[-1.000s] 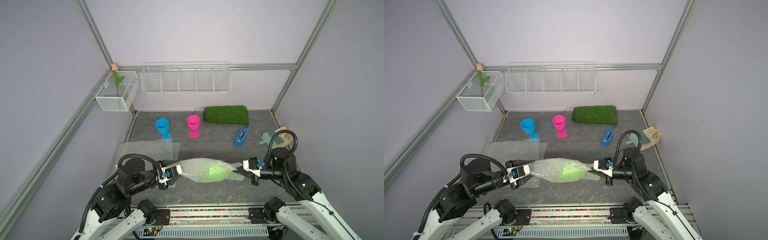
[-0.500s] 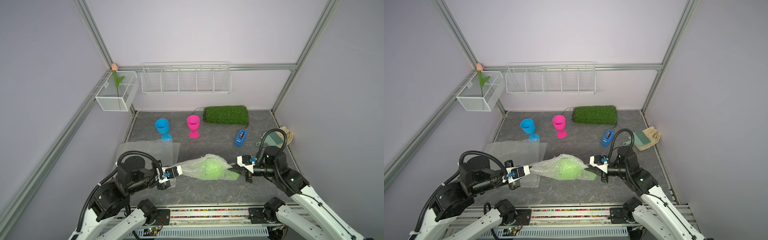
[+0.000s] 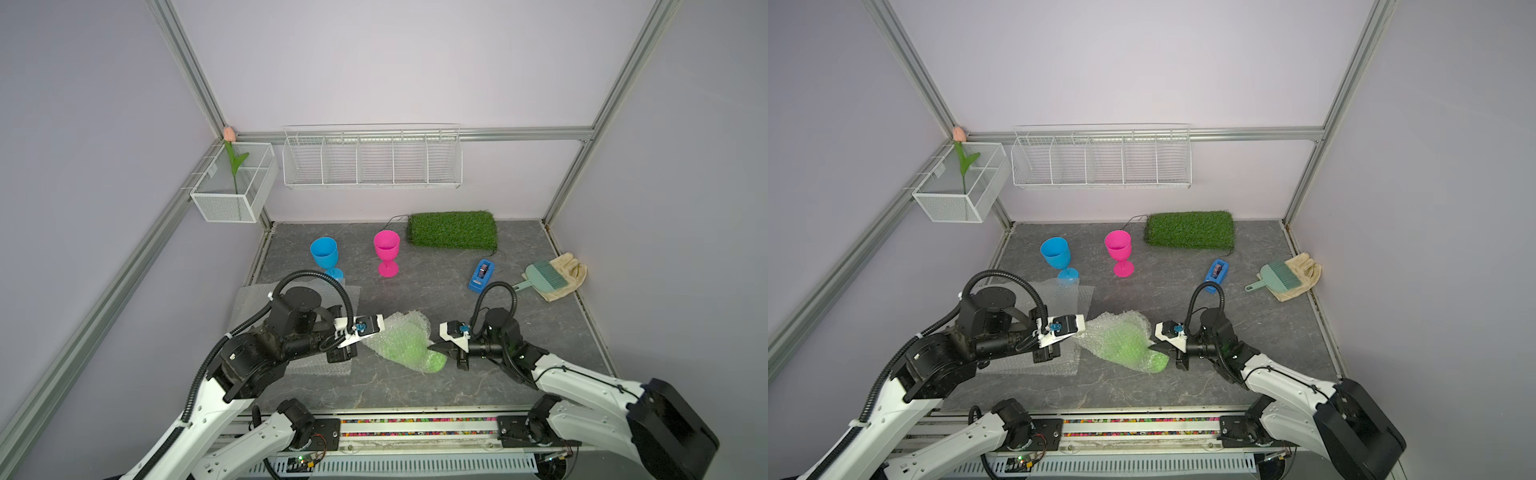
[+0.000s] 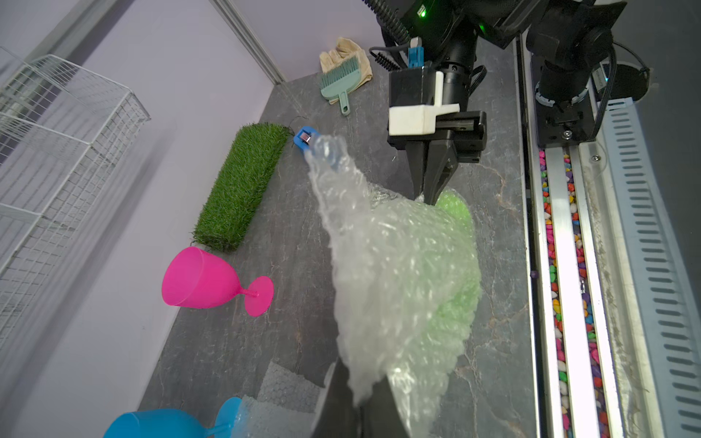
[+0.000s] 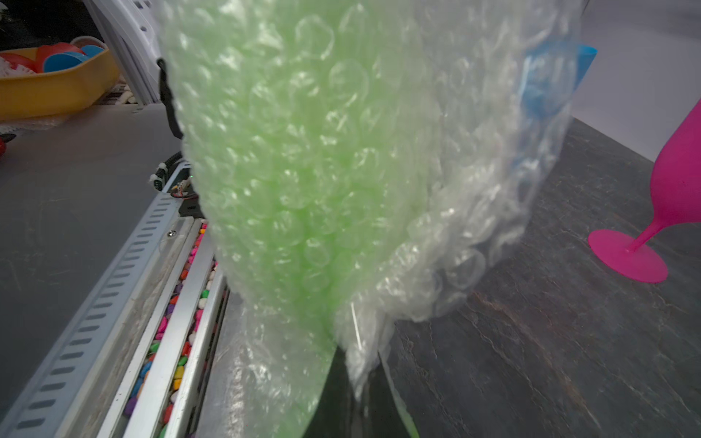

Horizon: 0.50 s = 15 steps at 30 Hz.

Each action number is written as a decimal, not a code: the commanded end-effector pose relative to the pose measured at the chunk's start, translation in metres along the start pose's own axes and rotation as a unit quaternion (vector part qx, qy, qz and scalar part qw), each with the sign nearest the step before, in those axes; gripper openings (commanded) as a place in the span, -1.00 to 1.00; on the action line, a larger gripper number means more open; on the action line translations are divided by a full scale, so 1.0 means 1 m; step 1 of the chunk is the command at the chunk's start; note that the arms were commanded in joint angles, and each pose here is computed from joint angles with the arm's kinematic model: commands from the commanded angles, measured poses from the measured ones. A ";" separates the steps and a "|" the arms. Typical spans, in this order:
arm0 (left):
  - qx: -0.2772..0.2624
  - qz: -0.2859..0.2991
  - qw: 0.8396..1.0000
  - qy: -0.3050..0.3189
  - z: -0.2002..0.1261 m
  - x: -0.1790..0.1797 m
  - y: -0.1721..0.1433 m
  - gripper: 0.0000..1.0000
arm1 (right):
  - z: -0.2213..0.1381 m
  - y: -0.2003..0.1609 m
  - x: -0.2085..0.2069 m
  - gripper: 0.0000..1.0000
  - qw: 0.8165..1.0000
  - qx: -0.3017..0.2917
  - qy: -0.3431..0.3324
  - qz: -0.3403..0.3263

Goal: Wrap wine glasses in bubble wrap
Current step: Wrap the wine glass in bubble wrap.

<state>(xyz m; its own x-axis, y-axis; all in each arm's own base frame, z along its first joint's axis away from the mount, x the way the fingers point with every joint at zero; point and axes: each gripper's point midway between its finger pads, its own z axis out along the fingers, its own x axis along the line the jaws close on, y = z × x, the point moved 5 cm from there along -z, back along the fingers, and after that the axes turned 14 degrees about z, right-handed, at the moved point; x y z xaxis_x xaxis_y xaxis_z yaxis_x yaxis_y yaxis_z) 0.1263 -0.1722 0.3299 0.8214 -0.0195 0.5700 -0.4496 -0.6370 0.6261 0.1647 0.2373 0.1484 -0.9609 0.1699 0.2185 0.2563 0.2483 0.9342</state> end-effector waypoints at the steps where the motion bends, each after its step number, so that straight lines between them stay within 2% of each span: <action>1: -0.024 0.010 1.000 -0.004 0.002 0.010 0.012 -1.00 | 0.011 0.000 -0.012 -0.87 0.998 -0.046 -0.012 -0.032; 7: -0.011 -0.020 0.999 -0.032 0.017 0.015 0.011 -1.00 | 0.029 -0.025 -0.032 -0.87 0.996 -0.089 -0.023 -0.021; 10: -0.006 -0.038 0.998 -0.048 0.024 0.015 0.011 -1.00 | 0.040 -0.042 -0.036 -0.86 0.997 -0.069 -0.007 -0.011; 15: 0.016 -0.045 0.997 -0.063 0.038 0.012 0.010 -1.00 | 0.040 -0.056 -0.041 -0.86 0.998 -0.052 -0.036 -0.011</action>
<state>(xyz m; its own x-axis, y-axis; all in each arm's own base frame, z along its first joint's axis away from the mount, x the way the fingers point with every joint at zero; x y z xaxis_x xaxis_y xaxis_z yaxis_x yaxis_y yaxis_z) 0.1475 -0.2028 0.3060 0.9022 -0.0670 0.4260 -0.3489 -0.6941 0.6297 0.1941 0.2602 0.0854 -0.9644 0.1828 0.1910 0.2176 0.1387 0.9661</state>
